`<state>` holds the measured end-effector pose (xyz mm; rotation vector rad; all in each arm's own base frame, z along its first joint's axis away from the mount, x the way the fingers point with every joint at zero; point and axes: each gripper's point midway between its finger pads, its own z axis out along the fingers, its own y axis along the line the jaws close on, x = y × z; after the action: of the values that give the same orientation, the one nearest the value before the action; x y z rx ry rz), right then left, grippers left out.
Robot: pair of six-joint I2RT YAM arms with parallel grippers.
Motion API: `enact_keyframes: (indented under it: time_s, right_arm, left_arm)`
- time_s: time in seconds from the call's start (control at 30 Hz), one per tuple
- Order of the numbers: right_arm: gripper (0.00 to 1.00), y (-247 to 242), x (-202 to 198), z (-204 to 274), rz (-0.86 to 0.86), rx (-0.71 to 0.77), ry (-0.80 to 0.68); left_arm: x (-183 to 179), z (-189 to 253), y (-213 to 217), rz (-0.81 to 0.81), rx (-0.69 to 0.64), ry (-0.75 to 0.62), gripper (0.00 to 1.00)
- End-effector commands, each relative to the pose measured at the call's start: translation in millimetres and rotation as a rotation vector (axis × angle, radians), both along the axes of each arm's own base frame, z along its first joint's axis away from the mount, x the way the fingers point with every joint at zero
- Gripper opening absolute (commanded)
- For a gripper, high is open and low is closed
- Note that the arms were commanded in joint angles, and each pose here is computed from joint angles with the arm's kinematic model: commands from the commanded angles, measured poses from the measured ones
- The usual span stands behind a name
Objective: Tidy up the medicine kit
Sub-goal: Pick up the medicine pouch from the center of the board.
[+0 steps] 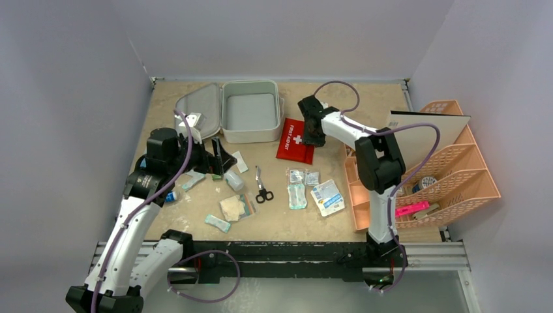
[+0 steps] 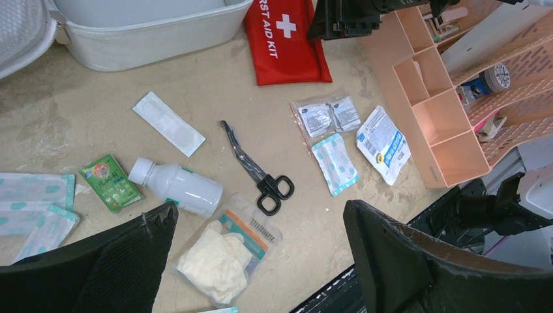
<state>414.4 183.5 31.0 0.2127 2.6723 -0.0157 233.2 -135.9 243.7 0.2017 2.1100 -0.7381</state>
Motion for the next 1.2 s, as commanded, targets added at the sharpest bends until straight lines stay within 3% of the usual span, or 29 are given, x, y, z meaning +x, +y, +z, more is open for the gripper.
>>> enact_keyframes:
  time_s: [0.0,0.33,0.4,0.47,0.63,0.9,1.17]
  right_arm:
    - [0.39,-2,4,1,-0.025,0.014,-0.011]
    - [0.28,-2,7,0,0.010,0.010,-0.007]
    - [0.18,-4,7,5,0.017,0.006,-0.019]
    - [0.00,-4,8,15,0.025,0.010,-0.037]
    - [0.00,-2,7,64,0.061,0.054,-0.125]
    - [0.00,-3,-18,127,0.089,0.155,-0.236]
    - [0.00,3,-68,175,0.179,0.311,-0.301]
  left_arm:
    - [3,5,5,0.026,0.015,-0.036,0.97]
    - [2,2,5,0.028,0.012,-0.021,0.92]
    - [2,1,4,0.025,0.009,-0.013,0.90]
    - [3,-2,5,0.034,0.014,-0.006,0.88]
    - [7,-8,10,0.111,-0.005,0.064,0.84]
    - [14,19,-27,-0.025,-0.157,0.174,0.73]
    - [32,31,-48,-0.099,-0.238,0.244,0.73]
